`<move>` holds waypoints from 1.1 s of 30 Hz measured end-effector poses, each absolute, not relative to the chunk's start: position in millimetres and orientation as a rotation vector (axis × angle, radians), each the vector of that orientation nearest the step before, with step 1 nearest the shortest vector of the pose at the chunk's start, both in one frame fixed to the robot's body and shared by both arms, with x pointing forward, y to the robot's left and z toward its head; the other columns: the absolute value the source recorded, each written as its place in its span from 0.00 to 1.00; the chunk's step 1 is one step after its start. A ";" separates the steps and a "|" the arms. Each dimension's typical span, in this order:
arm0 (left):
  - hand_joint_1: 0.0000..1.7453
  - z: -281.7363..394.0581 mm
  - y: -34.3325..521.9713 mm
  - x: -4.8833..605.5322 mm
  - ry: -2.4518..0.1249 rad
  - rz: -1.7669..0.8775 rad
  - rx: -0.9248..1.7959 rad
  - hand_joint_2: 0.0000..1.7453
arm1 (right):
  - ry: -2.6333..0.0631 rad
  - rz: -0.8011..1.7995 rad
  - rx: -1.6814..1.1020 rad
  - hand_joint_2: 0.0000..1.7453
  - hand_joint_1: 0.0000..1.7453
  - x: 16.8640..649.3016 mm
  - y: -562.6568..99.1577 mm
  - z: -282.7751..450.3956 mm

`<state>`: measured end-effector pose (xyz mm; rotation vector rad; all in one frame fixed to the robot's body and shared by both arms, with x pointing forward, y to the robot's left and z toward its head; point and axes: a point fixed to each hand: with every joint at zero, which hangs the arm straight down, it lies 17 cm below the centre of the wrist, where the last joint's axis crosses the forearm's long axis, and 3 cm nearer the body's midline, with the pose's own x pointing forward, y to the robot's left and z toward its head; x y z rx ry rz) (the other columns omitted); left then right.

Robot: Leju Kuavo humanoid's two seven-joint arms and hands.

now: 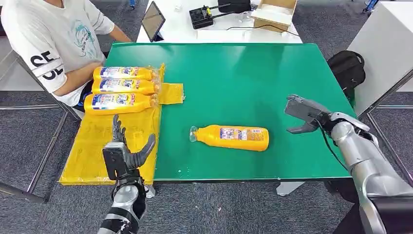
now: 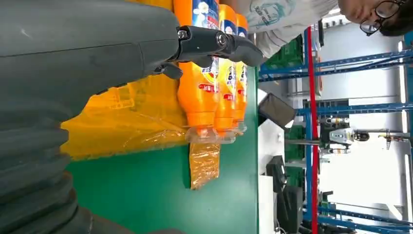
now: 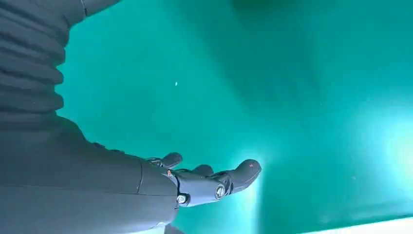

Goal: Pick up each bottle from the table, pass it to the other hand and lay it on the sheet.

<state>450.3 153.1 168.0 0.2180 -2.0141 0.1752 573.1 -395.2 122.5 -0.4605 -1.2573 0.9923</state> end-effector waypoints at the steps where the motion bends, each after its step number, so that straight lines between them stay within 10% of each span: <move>1: 0.00 167.2 153.3 450.0 -2.012 0.176 0.217 1.00 | -1.260 0.991 -0.457 1.00 0.00 572.9 -396.3 126.1; 10: 0.00 164.4 154.7 448.9 -2.010 0.164 0.223 1.00 | -1.288 1.029 -0.482 1.00 0.00 572.2 -386.7 137.4; 33: 0.00 176.8 135.7 456.2 -2.034 0.137 0.182 1.00 | -1.587 1.208 -0.202 1.00 0.00 537.2 -121.0 92.0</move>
